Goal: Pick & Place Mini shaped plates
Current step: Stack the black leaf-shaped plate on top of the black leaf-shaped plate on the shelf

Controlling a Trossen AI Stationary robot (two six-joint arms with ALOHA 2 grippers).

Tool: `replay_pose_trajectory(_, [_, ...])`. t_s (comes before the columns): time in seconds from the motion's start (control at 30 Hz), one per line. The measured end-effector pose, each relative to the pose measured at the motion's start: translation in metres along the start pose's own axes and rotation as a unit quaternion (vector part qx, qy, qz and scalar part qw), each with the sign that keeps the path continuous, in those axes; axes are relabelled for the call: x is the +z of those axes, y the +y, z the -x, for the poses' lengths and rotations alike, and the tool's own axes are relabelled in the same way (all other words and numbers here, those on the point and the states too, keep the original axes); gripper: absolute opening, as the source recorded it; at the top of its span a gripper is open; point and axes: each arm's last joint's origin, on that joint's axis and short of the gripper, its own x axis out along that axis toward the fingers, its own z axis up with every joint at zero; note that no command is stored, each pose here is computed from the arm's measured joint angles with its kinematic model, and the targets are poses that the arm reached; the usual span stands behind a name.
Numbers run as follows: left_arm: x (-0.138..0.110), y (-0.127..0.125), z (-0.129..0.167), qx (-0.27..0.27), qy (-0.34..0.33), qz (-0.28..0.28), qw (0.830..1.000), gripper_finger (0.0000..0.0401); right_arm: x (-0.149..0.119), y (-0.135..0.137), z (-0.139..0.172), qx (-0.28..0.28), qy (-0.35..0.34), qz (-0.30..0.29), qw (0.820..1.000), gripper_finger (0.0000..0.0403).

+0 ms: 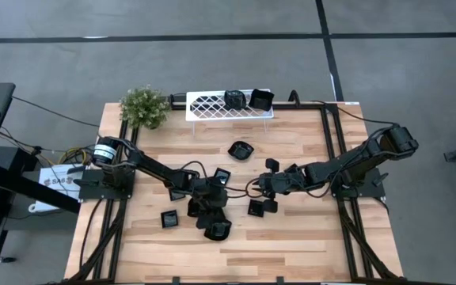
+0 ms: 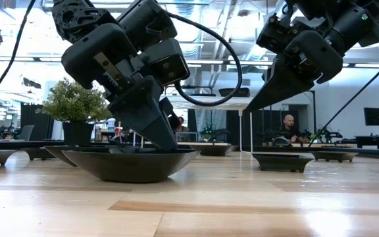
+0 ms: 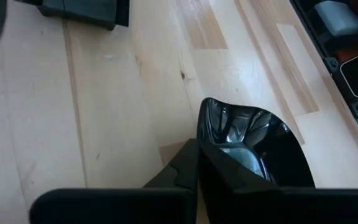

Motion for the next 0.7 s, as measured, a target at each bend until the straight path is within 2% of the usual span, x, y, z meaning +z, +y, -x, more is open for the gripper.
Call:
replay_pose_trajectory(0.33, [0.000, 0.000, 0.000, 0.000, -0.001, -0.002, 1.000, 0.0007, 0.000, 0.000, 0.000, 0.000, 0.000, 0.000, 1.000, 0.0071])
replay_pose_trajectory(0.7, [0.015, -0.003, 0.004, -0.001, -0.029, -0.076, 0.997, 0.0006, 0.000, 0.000, 0.000, 0.000, 0.000, 0.000, 1.000, 0.0071])
